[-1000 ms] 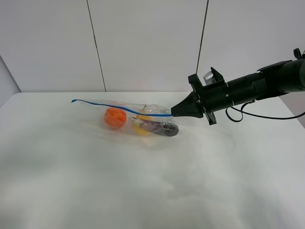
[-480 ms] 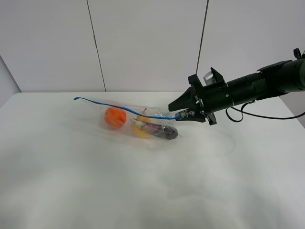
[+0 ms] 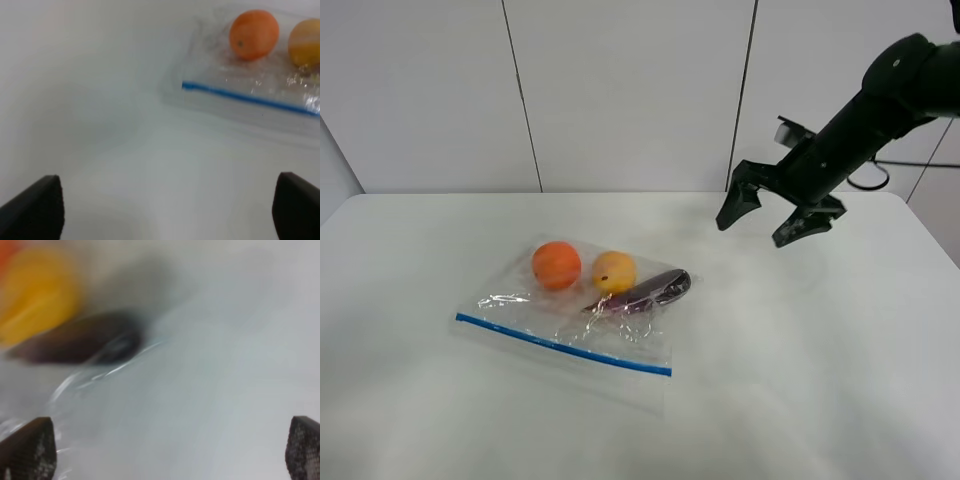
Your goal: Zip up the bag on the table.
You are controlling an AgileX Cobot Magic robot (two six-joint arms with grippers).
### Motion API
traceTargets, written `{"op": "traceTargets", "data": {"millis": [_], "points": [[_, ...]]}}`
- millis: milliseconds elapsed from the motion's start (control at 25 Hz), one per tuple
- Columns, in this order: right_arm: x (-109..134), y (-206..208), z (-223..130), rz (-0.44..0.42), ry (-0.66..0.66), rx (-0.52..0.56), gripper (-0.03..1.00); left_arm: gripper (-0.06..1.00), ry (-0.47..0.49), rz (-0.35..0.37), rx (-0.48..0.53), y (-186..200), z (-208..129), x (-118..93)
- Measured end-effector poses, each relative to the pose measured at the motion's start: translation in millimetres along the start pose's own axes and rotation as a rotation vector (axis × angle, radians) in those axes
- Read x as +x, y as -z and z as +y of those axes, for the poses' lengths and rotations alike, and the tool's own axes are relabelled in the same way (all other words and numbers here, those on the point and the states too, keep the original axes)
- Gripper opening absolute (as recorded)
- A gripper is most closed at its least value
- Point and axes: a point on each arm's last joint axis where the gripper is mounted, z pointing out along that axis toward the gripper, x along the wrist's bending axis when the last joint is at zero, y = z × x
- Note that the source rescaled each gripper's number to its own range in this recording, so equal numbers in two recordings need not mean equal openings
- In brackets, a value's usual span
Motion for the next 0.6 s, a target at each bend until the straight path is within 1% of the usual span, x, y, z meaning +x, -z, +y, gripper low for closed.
{"op": "traceTargets", "data": {"millis": [80,160,280,400,600], "points": [[-5.6,13.5,9.1,-0.112,0.018,-0.032,1.00,1.00,0.000,0.000,0.000,0.0,0.0,0.0],[-10.7,23.9,14.6,-0.207,0.042,-0.049,1.00,1.00,0.000,0.000,0.000,0.0,0.0,0.0],[-16.0,33.2,17.2,-0.297,0.068,-0.042,1.00,1.00,0.000,0.000,0.000,0.0,0.0,0.0],[-24.3,37.0,14.4,-0.337,0.061,-0.011,1.00,1.00,0.000,0.000,0.000,0.0,0.0,0.0],[-44.2,44.8,6.7,-0.347,-0.005,0.045,1.00,1.00,0.000,0.000,0.000,0.0,0.0,0.0]]}}
